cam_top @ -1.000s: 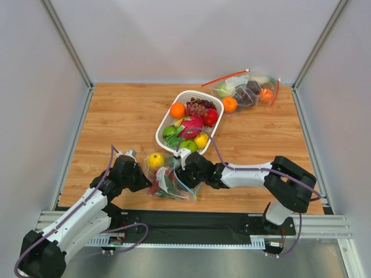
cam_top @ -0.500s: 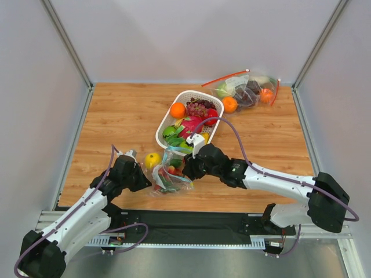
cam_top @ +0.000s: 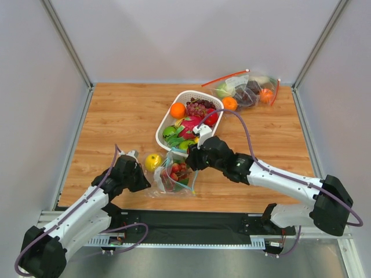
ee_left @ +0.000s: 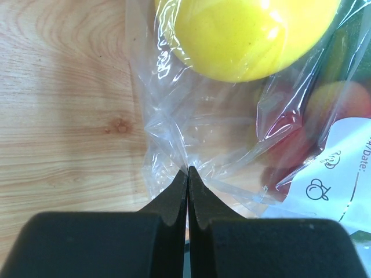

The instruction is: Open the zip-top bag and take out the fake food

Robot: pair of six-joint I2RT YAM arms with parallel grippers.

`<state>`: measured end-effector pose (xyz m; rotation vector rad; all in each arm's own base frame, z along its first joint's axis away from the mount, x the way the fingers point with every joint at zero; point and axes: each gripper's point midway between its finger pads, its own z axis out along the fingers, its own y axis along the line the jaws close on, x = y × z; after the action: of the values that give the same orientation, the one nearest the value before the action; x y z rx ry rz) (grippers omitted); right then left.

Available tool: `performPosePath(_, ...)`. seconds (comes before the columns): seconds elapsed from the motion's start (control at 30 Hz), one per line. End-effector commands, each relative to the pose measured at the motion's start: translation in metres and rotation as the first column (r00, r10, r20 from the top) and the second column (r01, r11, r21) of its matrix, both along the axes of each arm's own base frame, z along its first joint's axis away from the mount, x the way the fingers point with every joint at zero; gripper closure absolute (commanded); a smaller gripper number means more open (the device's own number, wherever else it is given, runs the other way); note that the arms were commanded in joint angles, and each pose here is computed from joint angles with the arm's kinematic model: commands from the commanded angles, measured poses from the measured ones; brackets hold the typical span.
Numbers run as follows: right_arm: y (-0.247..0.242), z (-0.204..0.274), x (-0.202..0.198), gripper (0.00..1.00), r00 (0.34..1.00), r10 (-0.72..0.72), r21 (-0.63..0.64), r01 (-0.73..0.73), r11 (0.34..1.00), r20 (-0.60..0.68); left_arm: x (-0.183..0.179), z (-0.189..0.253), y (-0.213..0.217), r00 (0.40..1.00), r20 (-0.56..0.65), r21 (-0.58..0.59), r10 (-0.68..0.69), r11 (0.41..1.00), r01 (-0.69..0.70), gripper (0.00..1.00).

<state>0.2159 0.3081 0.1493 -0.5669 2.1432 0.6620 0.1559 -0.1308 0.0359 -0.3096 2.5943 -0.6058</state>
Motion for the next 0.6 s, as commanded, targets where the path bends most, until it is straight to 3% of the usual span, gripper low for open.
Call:
performPosePath(0.0,0.015,0.055,0.027,0.96,0.995,-0.058,0.127,0.048,0.991,0.078,0.006,0.008,-0.001,0.998,0.036,0.024,-0.046,0.999,0.045,1.0)
performPosePath(0.23,0.026,0.08,0.023,0.96,0.996,-0.005,0.155,-0.009,0.988,0.086,0.014,0.016,0.0,0.996,0.06,0.055,-0.065,0.997,0.062,1.0)
performPosePath(0.57,0.001,0.11,-0.015,0.95,0.985,0.144,0.109,-0.154,0.982,0.1,0.032,0.032,-0.022,0.993,0.117,-0.08,-0.02,0.996,0.029,1.0)
